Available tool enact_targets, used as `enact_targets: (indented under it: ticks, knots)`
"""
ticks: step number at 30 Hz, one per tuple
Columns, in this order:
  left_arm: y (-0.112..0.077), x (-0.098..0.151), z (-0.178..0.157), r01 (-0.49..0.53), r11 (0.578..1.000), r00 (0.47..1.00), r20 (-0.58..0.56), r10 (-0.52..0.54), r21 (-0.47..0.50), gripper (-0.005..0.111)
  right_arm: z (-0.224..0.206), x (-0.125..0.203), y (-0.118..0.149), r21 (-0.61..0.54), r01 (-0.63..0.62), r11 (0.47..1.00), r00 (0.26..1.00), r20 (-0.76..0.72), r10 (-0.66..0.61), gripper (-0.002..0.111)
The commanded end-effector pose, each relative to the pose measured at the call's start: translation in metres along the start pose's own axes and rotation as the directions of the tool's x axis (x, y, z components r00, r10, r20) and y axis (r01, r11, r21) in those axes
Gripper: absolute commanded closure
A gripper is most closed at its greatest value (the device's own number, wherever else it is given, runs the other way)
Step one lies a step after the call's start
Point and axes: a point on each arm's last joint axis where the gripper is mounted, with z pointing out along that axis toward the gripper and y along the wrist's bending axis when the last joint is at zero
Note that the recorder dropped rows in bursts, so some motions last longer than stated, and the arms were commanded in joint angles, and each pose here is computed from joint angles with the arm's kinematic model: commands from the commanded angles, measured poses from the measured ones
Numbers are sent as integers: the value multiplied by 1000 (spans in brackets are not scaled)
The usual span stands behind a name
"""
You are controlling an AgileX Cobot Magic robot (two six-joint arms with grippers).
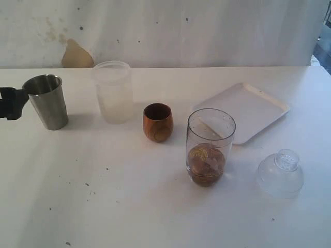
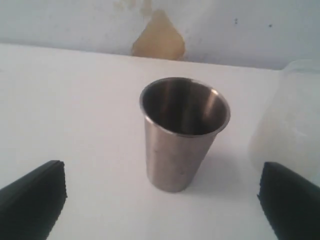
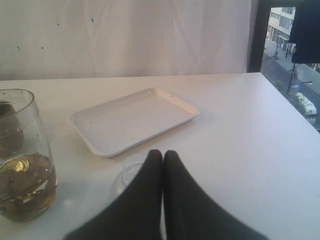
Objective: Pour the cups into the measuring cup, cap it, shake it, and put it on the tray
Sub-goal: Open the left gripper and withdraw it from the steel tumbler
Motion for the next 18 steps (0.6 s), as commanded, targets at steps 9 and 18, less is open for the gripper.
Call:
enact_targets:
  ticks: [9,18]
  knots:
    - [9,-31,-10,-26,982,922,-384,-49,-186,2,0,2,0,-1,-3,1000,1000,-1,3,108]
    - [-1,-42,-15,-93,994,858,-511,48,-64,2,0,2,0,-1,-3,1000,1000,-1,3,108]
